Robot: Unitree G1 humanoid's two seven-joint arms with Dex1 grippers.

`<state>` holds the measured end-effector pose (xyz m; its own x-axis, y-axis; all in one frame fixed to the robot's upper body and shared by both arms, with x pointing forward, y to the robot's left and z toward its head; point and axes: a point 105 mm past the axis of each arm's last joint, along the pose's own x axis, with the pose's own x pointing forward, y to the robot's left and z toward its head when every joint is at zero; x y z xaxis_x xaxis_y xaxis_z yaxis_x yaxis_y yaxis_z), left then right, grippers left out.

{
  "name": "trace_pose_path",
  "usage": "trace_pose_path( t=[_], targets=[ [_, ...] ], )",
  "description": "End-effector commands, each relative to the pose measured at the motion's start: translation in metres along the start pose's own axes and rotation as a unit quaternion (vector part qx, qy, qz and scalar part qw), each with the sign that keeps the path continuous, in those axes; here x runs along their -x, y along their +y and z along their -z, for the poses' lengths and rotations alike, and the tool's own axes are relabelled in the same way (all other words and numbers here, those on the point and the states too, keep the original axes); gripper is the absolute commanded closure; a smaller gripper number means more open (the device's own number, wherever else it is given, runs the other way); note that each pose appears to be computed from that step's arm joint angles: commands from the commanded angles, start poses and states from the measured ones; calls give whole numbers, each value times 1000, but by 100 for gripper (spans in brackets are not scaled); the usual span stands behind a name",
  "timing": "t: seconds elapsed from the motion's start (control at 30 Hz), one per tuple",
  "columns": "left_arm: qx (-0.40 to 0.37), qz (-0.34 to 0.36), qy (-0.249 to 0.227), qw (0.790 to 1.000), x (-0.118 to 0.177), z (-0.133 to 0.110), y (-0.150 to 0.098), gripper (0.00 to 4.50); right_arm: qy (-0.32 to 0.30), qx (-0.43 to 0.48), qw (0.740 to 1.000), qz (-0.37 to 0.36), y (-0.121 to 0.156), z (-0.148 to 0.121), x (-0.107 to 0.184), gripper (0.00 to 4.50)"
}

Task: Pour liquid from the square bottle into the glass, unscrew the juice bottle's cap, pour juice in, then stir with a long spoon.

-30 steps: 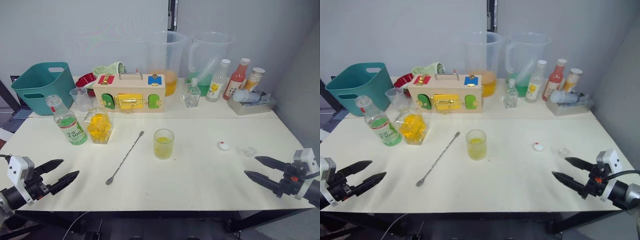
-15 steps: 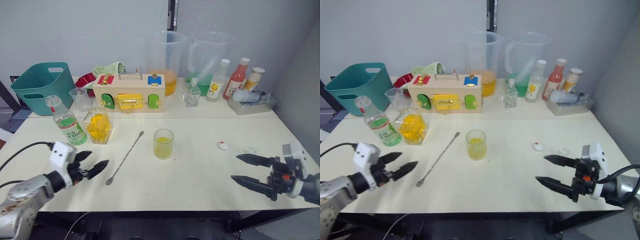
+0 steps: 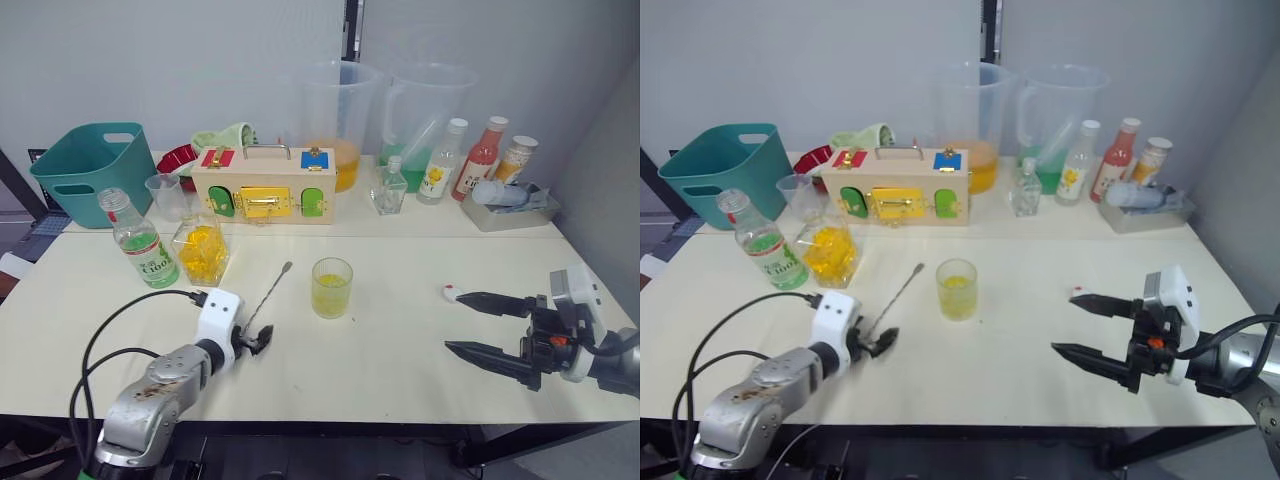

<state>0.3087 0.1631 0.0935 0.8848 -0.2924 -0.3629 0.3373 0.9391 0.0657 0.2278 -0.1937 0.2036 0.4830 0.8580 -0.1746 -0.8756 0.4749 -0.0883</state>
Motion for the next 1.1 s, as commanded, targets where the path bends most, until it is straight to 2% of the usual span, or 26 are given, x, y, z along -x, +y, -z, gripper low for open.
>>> trace_pose_path(
  t=[0.03, 0.23, 0.4, 0.5, 0.63, 0.77, 0.93, 1.1],
  targets=[
    [0, 2, 29, 1000, -5, 14, -4, 79, -5, 21, 1000, -8, 5, -14, -2, 0],
    [-8, -5, 45, 999, -3, 20, 2, 289, -5, 22, 1000, -6, 6, -17, -2, 0],
    [-27, -11, 24, 999, 1, 11, 20, 443, -10, 21, 1000, -14, 8, -19, -7, 0],
    [-50, 3, 0, 999, 6, 0, 27, 443, -15, 21, 999, -20, 8, -20, -10, 0],
    [-84, 56, -20, 995, 24, -8, 29, 443, -11, 21, 999, -25, 7, -18, -12, 0],
    [-115, 82, 9, 990, 40, 5, 37, 443, -10, 19, 999, -25, 7, -16, -12, 0],
    [-140, 154, 39, 977, 58, 32, 25, 443, -10, 7, 1000, -26, 11, -8, -13, 0],
    [-152, 176, 48, 971, 62, 40, 29, 443, -4, 8, 1000, -24, 12, -4, -13, 0]
  ],
)
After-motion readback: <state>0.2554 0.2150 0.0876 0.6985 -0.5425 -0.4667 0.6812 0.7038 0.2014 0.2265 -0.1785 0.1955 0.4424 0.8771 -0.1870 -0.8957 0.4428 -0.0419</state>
